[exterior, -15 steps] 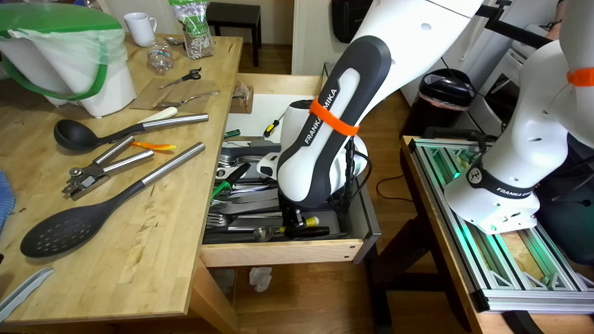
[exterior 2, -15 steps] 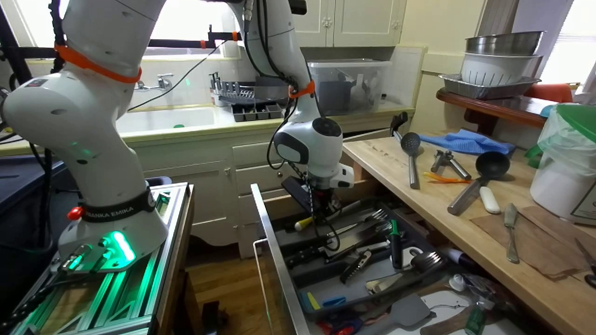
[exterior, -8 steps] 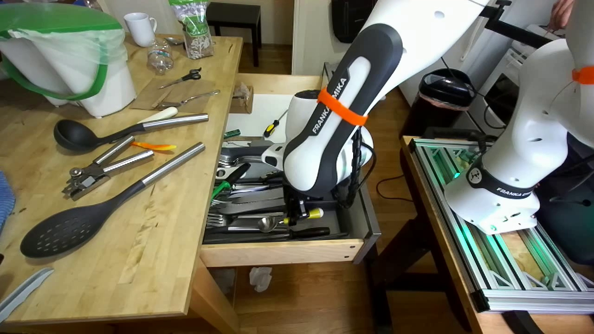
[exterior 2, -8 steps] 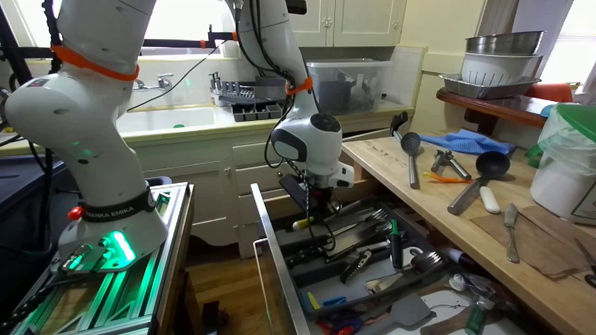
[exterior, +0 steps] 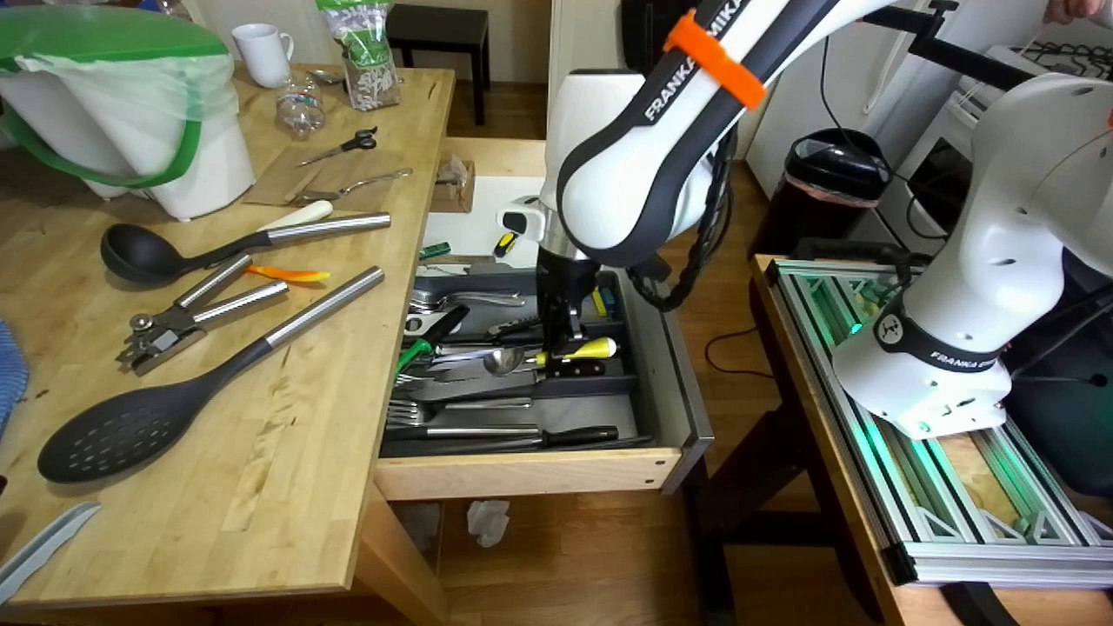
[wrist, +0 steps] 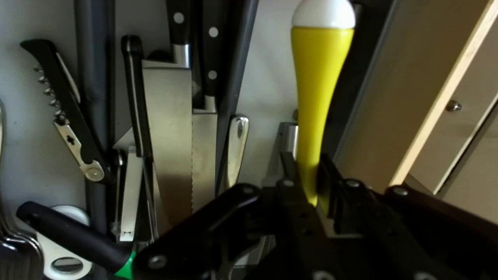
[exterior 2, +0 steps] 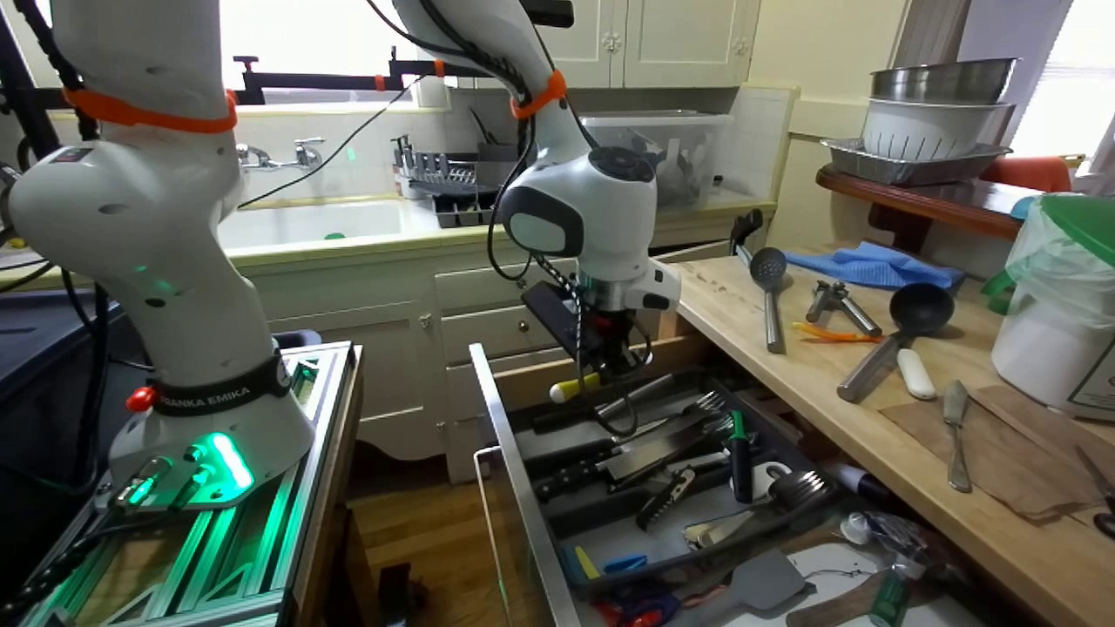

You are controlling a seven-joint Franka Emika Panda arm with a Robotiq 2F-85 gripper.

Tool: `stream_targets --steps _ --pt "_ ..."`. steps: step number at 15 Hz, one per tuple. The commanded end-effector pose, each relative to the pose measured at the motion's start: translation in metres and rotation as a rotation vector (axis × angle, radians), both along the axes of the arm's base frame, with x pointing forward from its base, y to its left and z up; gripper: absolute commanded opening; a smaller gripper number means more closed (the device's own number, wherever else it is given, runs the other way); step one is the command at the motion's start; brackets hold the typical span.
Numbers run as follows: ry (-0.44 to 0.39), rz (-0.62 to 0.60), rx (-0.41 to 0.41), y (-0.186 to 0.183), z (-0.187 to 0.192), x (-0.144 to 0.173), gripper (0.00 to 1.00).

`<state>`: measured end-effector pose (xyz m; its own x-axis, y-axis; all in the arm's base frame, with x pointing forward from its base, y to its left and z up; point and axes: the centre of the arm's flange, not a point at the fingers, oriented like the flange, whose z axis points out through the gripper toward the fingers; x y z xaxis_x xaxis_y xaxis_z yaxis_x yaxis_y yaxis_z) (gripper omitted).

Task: Pick up the spoon from the drawer and put it on the counter

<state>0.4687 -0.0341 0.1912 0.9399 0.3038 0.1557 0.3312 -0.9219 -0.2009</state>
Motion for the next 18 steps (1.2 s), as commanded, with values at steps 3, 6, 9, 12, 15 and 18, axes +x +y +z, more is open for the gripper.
stream_targets --steps 3,6,9,12,15,18 --pt "-0.007 0.133 0.029 -0.009 0.081 0.016 0.04" --pt "-0.043 0.234 -0.047 -0.016 0.126 0.046 0.04" --pt "-0.068 0.329 -0.116 -0.02 0.162 0.084 0.04" --pt "-0.134 0.388 -0.146 -0.011 0.184 0.127 0.04" --pt "-0.207 0.413 -0.156 0.008 0.188 0.165 0.04" --pt "-0.241 0.502 -0.174 0.036 0.174 0.193 0.04"
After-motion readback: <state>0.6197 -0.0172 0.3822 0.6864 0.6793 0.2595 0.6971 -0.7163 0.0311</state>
